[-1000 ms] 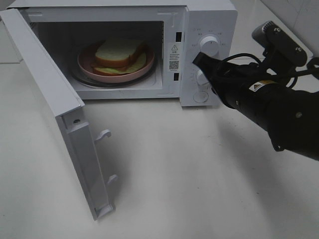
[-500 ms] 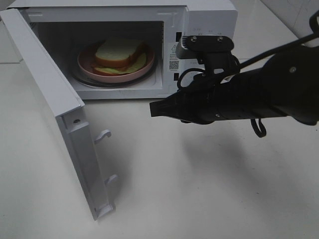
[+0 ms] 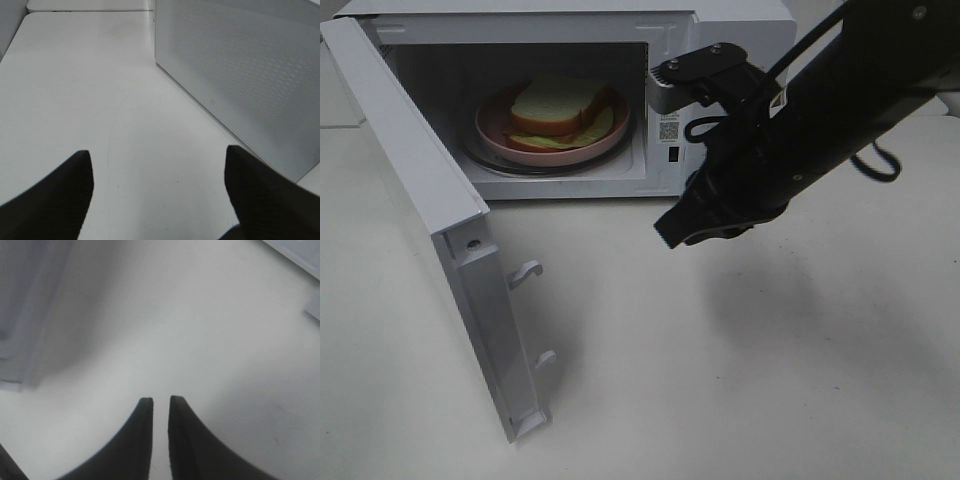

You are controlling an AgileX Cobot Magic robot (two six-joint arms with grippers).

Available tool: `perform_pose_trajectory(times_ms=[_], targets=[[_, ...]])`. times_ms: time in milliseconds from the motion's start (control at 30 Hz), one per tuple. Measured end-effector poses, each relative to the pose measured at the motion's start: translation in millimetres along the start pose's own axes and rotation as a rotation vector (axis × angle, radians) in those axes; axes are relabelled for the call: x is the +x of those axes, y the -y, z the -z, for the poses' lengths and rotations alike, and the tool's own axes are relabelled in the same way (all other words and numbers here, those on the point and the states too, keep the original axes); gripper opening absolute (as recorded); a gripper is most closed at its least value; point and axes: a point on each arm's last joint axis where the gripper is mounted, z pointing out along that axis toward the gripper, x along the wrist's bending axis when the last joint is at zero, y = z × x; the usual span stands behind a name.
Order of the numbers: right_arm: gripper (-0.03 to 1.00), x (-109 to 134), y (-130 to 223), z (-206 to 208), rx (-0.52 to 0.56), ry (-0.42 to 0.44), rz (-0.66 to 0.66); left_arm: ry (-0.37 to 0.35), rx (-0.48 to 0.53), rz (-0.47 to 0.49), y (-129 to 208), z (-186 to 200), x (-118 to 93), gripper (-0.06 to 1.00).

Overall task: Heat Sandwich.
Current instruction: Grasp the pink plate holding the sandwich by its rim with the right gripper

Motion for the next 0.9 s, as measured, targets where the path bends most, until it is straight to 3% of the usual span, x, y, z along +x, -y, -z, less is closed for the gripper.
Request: perform_pose_trajectory(times_ms=[67,367,567,667,733,833,900], targets=[[0.16,-11,0,8,0.097,0.086,0.067,0.0,0.0,0.0,0,0,0,0.69],[0.18,-23,1,20,0.221,0.208,0.195,0.0,0.0,0.0,0,0,0,0.69],[0.2,-23,1,21,0.241,0.189,0.358,0.0,0.0,0.0,0,0,0,0.69],[0.22,-21,2,20,0.265,0.134,0.588,0.0,0.0,0.0,0,0,0,0.69],[0.22,-20,2,20,0.266,0.117,0.639,0.0,0.0,0.0,0,0,0,0.69],[0.24,-17,2,20,0.269,0.052,0.876,0.0,0.0,0.0,0,0,0,0.69],[0.24,-16,2,20,0.269,0.034,0.9,0.0,0.0,0.0,0,0,0,0.69]])
